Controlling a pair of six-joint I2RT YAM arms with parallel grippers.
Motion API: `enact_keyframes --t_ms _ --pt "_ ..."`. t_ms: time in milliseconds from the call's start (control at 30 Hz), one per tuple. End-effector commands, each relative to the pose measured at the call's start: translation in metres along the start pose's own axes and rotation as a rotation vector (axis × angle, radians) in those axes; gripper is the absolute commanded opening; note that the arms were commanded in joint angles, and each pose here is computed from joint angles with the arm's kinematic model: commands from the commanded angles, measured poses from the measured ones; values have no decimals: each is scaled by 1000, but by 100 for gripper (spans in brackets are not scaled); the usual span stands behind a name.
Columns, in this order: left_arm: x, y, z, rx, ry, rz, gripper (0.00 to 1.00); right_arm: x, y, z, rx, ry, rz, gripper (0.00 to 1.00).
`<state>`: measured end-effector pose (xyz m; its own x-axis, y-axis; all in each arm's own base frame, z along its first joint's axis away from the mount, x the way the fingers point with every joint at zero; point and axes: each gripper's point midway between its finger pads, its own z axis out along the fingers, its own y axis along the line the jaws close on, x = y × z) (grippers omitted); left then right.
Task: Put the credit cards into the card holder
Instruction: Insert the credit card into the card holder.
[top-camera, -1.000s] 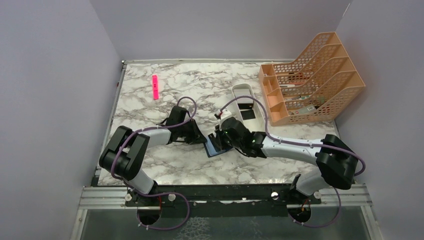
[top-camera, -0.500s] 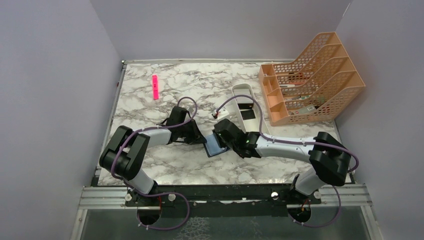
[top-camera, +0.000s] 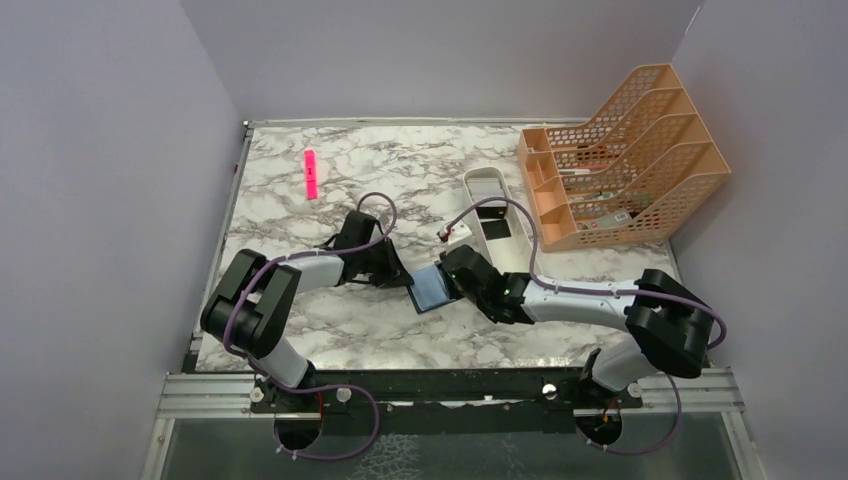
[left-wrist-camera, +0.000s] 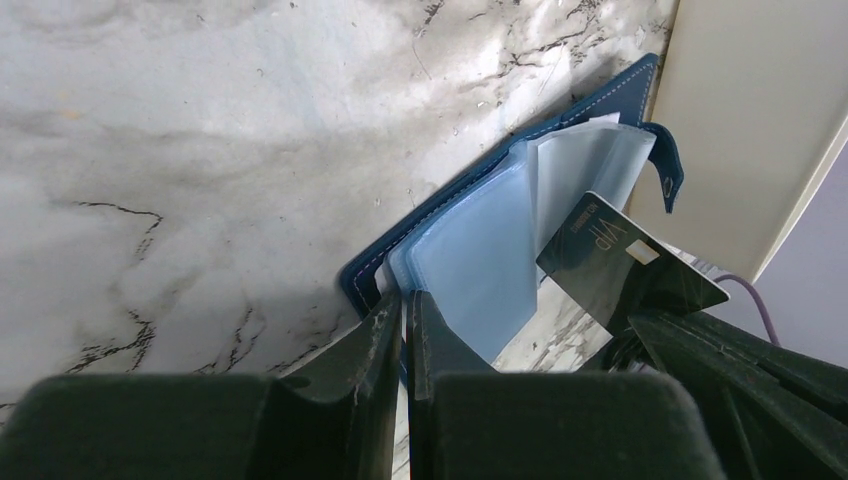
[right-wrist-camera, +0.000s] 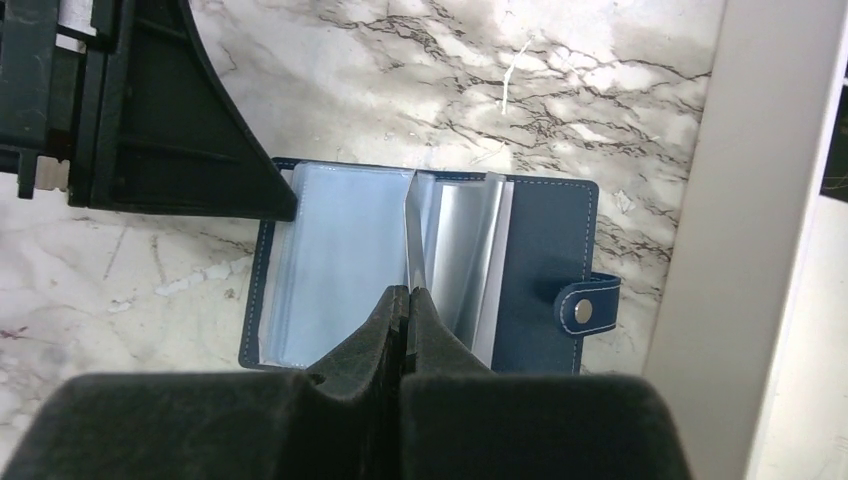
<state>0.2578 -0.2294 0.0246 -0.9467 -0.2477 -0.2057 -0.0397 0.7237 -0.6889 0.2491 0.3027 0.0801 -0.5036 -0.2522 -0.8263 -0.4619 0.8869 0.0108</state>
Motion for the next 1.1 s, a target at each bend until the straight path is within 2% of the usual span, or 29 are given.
enact_keyframes --t_ms 0,233,633,1067 --pt "-1 26 2 -135 -4 43 11 2 5 -2 -91 -5 113 1" --pt "-15 31 -6 -212 -58 66 12 2 0 -3 -177 2 250 1" --pt "-13 42 -8 -262 -55 60 13 -10 -13 -8 -273 -25 474 1" --pt "-8 43 -13 -258 -53 68 15 -14 -1 4 -331 -29 560 1"
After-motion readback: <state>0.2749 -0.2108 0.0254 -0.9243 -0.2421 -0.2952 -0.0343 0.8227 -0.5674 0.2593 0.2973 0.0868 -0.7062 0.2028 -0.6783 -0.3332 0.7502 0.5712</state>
